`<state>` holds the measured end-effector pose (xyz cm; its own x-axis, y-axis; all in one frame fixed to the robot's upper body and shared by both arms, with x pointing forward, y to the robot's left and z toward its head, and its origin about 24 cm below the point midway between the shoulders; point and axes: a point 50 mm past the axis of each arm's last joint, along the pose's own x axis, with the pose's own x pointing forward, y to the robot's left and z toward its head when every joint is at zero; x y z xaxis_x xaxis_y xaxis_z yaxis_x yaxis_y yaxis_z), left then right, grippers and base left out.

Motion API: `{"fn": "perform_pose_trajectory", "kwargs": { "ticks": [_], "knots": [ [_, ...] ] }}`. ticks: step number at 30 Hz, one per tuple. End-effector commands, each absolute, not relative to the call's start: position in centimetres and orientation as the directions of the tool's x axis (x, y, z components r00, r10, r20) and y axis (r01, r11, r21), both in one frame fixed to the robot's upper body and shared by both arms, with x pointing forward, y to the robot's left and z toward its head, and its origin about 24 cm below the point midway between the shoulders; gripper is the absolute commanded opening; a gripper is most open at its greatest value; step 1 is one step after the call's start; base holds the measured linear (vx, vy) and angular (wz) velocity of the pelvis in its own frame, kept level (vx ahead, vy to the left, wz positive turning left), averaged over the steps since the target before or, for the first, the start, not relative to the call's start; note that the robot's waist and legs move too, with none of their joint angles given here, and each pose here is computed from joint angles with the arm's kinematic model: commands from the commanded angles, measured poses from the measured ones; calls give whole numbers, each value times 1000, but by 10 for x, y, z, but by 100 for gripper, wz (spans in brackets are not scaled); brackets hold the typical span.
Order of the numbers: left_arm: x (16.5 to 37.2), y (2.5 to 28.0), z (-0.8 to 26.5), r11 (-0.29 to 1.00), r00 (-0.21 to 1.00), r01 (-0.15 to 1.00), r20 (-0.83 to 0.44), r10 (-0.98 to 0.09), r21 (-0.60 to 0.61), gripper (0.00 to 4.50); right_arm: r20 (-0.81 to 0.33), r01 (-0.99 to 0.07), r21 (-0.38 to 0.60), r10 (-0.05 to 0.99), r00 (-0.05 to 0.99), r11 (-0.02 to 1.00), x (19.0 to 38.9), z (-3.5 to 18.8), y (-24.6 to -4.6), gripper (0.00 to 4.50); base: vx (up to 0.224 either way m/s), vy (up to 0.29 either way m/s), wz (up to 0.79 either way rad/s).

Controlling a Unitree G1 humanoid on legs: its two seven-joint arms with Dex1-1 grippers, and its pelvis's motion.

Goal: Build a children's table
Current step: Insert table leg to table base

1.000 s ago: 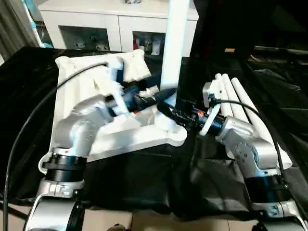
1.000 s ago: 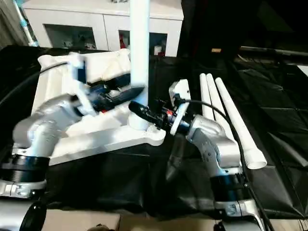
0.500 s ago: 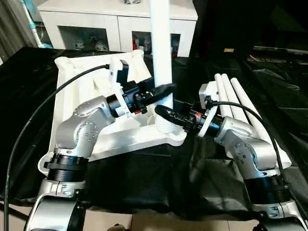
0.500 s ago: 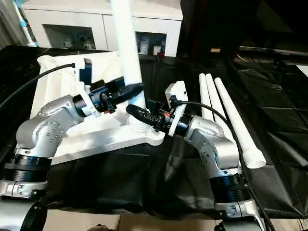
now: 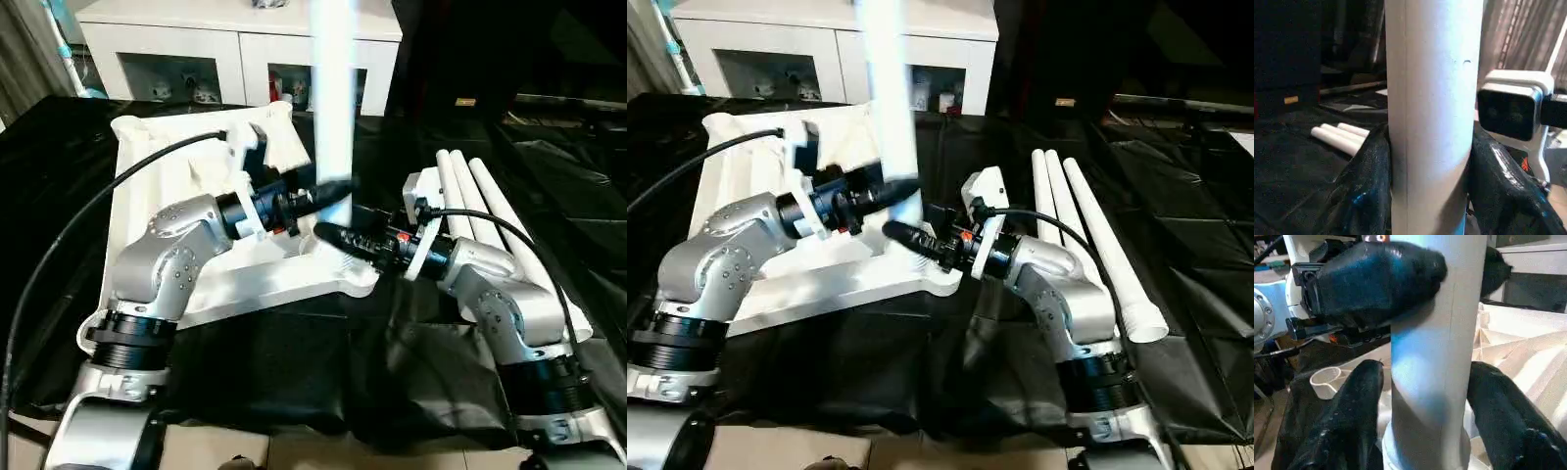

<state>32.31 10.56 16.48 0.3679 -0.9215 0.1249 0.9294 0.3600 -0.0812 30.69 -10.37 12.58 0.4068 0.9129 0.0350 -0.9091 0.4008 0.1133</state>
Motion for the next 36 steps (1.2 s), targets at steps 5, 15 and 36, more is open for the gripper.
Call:
{"fn": "perform_pose_trajectory", "kwargs": {
  "ticks": [5,15,36],
  "knots": [
    [317,98,172,302,302,953,112,-947,-12,193,-18,-921,95,926,377,377,309,128,-102,305,0,0,0],
    [314,100,171,265,264,964,91,-960,-3,193,-73,-934,107,939,336,342,308,124,-102,305,0,0,0],
    [312,96,167,228,228,974,77,-971,-9,193,-55,-938,132,947,315,320,307,125,-101,305,0,0,0]
  ]
}}
